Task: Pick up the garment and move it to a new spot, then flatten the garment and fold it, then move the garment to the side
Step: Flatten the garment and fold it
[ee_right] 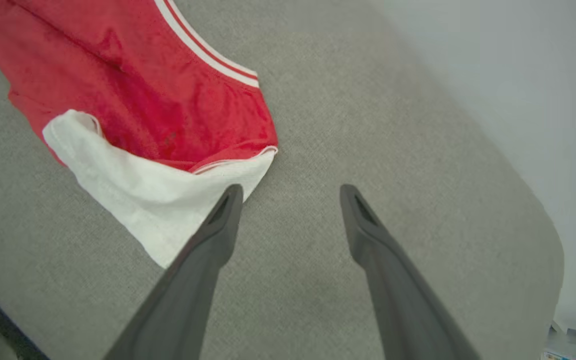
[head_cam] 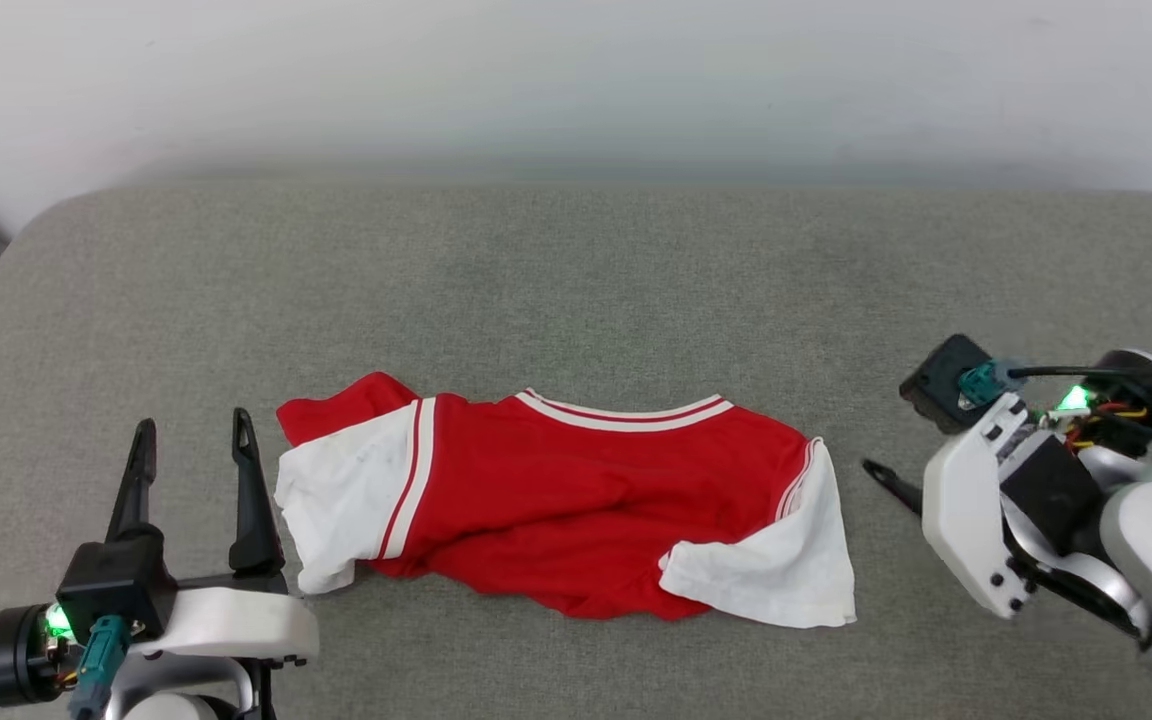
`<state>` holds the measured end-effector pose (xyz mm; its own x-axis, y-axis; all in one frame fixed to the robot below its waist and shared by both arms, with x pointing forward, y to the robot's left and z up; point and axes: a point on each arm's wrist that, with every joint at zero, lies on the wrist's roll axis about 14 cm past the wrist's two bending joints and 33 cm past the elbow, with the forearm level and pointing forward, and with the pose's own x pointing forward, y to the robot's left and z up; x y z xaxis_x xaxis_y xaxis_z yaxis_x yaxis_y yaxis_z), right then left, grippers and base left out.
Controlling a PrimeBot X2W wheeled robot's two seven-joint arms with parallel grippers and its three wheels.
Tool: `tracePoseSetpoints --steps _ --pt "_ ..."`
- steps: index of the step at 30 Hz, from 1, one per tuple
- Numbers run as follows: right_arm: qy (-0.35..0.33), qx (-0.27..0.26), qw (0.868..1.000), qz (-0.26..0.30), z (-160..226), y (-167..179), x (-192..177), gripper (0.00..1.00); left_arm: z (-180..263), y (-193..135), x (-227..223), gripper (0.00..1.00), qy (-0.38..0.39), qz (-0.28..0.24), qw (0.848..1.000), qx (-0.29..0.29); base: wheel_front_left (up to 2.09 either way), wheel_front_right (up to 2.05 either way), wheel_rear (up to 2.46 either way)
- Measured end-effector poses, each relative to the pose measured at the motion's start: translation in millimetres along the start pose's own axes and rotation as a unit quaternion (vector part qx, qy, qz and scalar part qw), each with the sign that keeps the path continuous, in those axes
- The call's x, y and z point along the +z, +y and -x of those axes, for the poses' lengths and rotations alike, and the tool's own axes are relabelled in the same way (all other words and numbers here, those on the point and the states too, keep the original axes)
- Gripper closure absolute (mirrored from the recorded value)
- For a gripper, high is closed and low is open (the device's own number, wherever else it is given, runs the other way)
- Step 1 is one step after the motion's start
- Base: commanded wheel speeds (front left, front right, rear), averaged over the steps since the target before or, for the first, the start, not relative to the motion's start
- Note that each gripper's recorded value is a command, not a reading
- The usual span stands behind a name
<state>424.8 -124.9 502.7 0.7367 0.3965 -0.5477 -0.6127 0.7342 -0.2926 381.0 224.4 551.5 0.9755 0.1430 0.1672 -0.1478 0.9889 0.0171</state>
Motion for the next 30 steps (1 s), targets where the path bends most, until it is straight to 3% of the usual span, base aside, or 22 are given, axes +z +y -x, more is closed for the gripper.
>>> tracePoseSetpoints --steps 3,10,19,22,23,24,30 --pt "0.086 0.036 0.996 0.002 2 8 -24 0.0 4 2 -2 0.0 -0.002 0.001 1.0 0.008 0.0 0.0 0.0" --pt "0.203 0.12 0.971 -0.04 -9 40 -63 0.0 6 4 -19 0.0 0.013 0.004 1.0 0.019 0.0 0.0 0.0" --pt "0.266 0.191 0.942 -0.078 -48 96 -103 0.0 -2 4 -45 0.0 0.04 -0.009 0.999 0.018 0.0 0.0 0.0" --pt "0.261 0.195 0.941 -0.086 -56 101 -108 0.0 -3 5 -51 0.0 0.047 -0.008 0.999 0.021 0.0 0.0 0.0" --pt "0.256 0.194 0.943 -0.085 -58 101 -109 0.27 -3 6 -51 0.0 0.048 -0.009 0.999 0.021 0.0 0.0 0.0" --pt "0.248 0.191 0.946 -0.081 -59 100 -107 0.99 -4 6 -52 0.0 0.048 -0.009 0.999 0.021 0.0 0.0 0.0" --pt "0.184 0.151 0.969 -0.061 -53 68 -84 1.0 -1 3 -51 0.0 0.046 -0.01 0.999 0.015 0.0 0.0 0.0"
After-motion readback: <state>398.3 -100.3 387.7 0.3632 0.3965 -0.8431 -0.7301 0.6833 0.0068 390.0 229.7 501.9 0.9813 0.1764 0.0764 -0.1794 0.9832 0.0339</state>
